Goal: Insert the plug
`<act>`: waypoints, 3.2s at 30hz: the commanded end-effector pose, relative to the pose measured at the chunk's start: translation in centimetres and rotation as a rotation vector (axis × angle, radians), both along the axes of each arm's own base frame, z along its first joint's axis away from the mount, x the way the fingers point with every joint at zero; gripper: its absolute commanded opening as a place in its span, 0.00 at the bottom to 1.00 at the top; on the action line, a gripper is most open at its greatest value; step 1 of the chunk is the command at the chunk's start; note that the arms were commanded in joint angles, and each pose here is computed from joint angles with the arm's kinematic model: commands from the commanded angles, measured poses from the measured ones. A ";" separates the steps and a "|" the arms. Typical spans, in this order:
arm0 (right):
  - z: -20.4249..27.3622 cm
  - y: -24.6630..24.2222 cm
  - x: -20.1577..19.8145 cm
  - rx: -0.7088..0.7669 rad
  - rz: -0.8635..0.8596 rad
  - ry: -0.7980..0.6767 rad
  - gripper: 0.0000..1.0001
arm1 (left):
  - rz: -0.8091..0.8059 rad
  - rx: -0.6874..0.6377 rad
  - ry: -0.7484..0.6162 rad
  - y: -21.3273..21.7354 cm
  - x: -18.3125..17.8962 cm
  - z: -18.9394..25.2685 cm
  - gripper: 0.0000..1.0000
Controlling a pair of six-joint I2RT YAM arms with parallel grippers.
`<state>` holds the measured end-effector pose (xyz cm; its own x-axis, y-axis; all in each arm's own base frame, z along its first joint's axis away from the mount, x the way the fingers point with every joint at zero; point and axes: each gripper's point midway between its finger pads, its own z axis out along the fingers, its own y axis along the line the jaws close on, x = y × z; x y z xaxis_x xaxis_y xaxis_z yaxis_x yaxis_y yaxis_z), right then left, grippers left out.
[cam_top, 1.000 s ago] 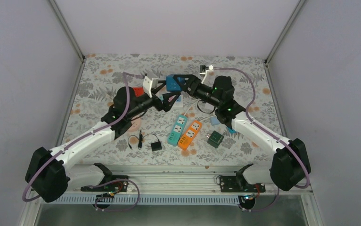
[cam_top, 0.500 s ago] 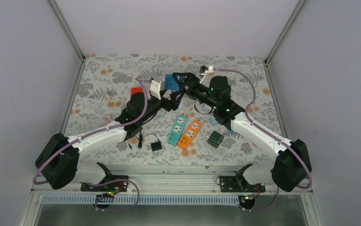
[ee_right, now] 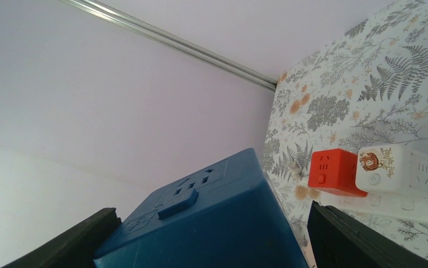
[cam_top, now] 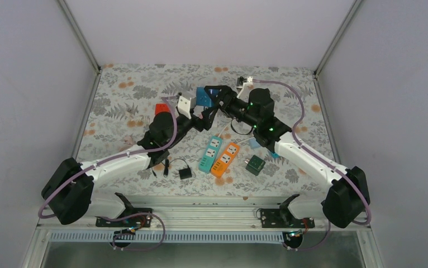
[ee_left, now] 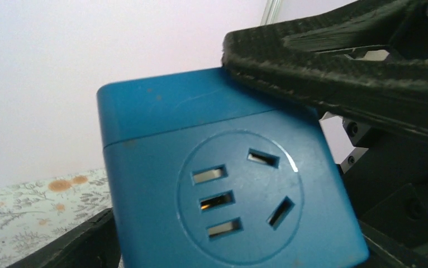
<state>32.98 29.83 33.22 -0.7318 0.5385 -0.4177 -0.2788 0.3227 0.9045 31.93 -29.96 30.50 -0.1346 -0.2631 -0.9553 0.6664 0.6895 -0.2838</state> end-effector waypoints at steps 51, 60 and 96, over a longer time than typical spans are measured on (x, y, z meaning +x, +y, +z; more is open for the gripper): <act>-6.1 -1.8 -4.4 -0.333 0.442 0.050 0.49 | -0.359 0.395 -0.189 -1.2 -1.8 -2.8 0.83; -9.3 -4.0 2.0 -0.550 0.142 0.036 0.50 | 0.126 0.268 -0.046 6.8 0.6 -1.2 1.00; -21.2 3.3 10.8 -1.032 0.003 0.084 0.51 | 0.724 0.137 -0.069 22.7 -5.3 10.1 1.00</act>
